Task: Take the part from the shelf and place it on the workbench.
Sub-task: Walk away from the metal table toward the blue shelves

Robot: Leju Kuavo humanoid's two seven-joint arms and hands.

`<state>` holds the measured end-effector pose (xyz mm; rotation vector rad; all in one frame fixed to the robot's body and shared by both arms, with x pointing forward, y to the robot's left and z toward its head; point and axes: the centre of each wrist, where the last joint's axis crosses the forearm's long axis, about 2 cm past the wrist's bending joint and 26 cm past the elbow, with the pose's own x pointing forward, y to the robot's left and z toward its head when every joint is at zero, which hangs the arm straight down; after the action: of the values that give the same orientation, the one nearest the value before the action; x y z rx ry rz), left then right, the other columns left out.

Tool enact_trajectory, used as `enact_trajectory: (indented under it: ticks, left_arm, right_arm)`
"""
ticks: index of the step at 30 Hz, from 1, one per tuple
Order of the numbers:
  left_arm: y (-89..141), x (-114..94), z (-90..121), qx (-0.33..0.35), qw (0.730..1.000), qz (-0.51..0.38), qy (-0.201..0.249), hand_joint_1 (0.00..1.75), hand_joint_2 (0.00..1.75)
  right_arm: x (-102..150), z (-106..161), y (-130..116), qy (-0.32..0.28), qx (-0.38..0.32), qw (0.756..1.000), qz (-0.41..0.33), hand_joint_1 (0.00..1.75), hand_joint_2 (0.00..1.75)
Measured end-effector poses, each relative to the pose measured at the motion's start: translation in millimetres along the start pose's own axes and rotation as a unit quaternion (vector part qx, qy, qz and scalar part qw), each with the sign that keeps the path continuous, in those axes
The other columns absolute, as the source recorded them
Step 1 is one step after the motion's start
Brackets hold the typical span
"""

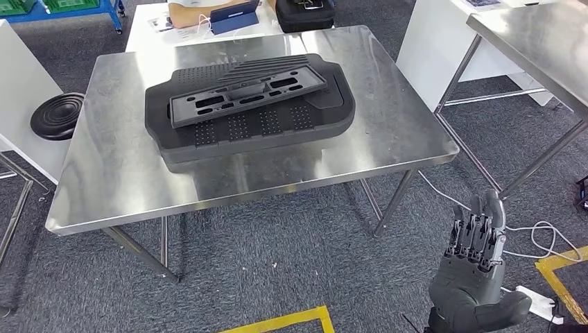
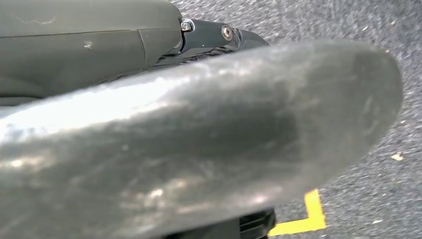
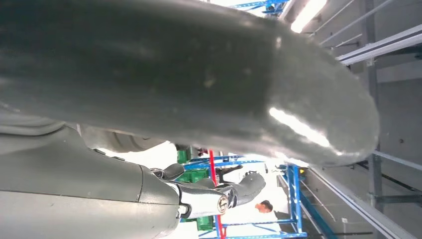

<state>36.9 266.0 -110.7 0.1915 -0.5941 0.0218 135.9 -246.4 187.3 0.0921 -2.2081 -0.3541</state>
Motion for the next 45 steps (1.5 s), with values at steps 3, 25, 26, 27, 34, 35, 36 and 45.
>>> enact_trajectory:
  ticks: [3, 25, 26, 27, 34, 35, 36, 45]
  left_arm:
    - [0.3, 0.1, -0.1, 0.001, 1.000, -0.001, 0.000, 0.00, 0.00]
    - [-4.9, 1.3, 0.7, 0.000, 1.000, -0.006, -0.002, 0.00, 0.00]
    - [-4.8, 0.8, 0.9, 0.000, 1.000, -0.006, -0.001, 0.00, 0.00]
    - [-4.7, 0.1, 1.3, -0.001, 1.000, -0.006, 0.000, 0.00, 0.00]
    - [-4.2, -1.2, 1.9, -0.001, 1.000, -0.007, 0.001, 0.00, 0.00]
    - [-4.2, -0.7, 1.6, -0.001, 1.000, -0.007, 0.000, 0.00, 0.00]
    - [-4.1, -0.3, 1.4, -0.001, 1.000, -0.007, 0.000, 0.00, 0.00]
    - [-4.2, 1.4, 0.5, -0.001, 1.000, -0.007, -0.002, 0.00, 0.00]
  right_arm:
    - [-0.2, 1.0, -0.8, 0.002, -0.002, 1.000, -0.001, 0.00, 0.00]
    - [2.2, 5.7, -11.2, 0.008, -0.008, 1.000, -0.003, 0.00, 0.00]
    - [2.2, 5.6, -11.2, 0.008, -0.008, 1.000, -0.003, 0.00, 0.00]
    - [2.2, 5.7, -11.2, 0.008, -0.009, 1.000, -0.003, 0.00, 0.00]
    - [2.4, 6.1, -13.1, 0.009, -0.011, 1.000, 0.001, 0.00, 0.00]
    - [2.4, 6.1, -13.4, 0.009, -0.011, 1.000, 0.001, 0.00, 0.00]
    - [2.4, 6.1, -13.7, 0.009, -0.012, 1.000, 0.002, 0.00, 0.00]
    - [2.6, 6.5, -14.9, 0.009, -0.011, 1.000, 0.003, 0.00, 0.00]
